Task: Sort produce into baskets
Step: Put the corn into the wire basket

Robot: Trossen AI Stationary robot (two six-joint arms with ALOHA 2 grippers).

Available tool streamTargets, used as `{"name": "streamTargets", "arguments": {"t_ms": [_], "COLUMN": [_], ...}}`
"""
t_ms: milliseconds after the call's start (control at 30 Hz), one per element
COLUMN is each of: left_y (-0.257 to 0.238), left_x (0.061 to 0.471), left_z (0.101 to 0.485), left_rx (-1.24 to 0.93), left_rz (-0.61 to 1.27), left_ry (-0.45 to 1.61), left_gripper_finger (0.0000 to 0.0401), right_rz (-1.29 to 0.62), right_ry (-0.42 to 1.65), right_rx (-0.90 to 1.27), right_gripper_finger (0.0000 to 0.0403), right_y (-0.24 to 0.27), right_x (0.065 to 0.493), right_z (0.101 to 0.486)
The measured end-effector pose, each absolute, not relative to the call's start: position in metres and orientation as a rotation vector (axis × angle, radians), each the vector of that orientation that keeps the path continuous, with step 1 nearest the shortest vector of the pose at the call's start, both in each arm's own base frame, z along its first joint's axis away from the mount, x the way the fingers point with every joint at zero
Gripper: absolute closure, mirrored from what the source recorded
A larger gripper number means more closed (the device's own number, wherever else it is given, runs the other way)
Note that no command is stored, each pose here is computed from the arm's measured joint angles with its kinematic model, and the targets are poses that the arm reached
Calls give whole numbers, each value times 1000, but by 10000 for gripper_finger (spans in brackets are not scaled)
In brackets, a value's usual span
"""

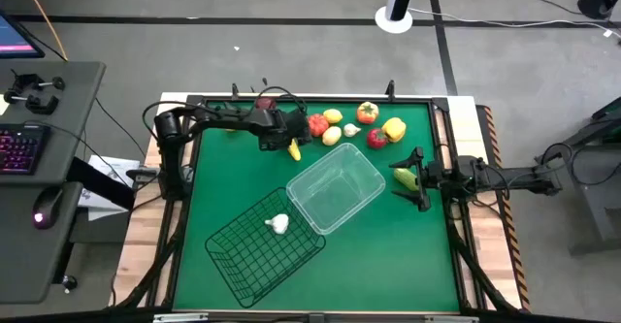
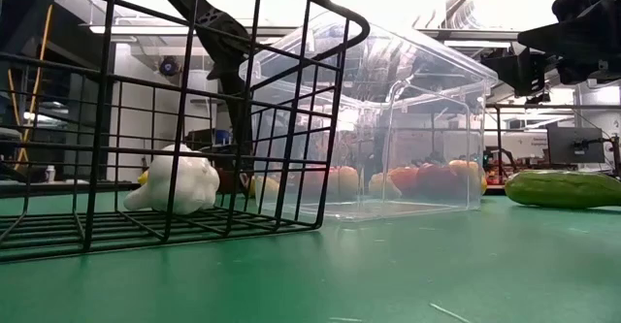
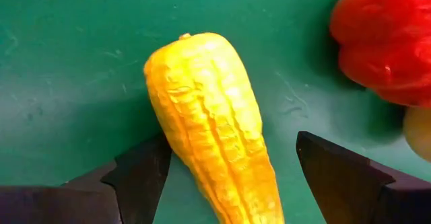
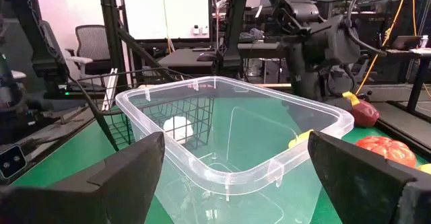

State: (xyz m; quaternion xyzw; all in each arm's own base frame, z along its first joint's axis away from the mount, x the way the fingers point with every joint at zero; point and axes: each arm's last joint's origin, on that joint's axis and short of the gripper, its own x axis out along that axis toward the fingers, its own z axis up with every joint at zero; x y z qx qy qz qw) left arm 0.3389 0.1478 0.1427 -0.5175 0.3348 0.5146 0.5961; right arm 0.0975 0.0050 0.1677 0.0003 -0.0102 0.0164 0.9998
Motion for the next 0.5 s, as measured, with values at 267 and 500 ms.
{"name": "streamTargets", "arguments": {"t_ms": [267, 500], "left_y": [148, 142], "left_x": [339, 338], "left_z": [144, 158], "left_rx": [-1195, -1105], "left_rz": [1224, 1102], "left_ry": [744, 803], "left_gripper_finger": [205, 321], "right_rz": [33, 33], "right_ry": [-20, -21], "right_rx": [1, 1], "right_gripper_finger": [43, 43], "right_y": [5, 5], "right_x": [97, 97], "right_z": [168, 168]}}
